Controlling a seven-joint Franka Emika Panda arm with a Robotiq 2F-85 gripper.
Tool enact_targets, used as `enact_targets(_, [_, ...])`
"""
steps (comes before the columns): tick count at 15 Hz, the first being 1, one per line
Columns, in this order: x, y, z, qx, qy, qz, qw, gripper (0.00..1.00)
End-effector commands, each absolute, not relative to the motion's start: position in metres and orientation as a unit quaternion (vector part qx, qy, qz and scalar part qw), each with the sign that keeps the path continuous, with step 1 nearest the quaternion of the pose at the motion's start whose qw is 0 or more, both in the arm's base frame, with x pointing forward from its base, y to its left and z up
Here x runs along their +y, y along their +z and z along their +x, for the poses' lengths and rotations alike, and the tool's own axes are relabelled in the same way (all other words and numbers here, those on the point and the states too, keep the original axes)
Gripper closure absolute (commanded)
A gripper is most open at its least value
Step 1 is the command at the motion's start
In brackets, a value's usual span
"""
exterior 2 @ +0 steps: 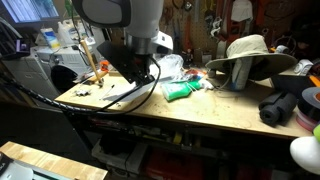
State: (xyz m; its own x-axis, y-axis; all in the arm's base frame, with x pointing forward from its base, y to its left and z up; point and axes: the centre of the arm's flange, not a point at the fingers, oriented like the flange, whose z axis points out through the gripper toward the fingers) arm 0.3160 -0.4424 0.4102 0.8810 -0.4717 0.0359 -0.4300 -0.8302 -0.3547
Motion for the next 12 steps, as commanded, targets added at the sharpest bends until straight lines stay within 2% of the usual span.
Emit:
enact_targets(1, [-0.447,0.393,0.337,0.266,-0.088,-0.949,0.144,0.98])
enact_targets(5, [-0.453,0.379,0.350,0.286,-0.086,-0.949,0.101,0.98])
enact_targets(12, [-0.445,0.359,0.363,0.288,-0.075,-0.952,0.073,0.98])
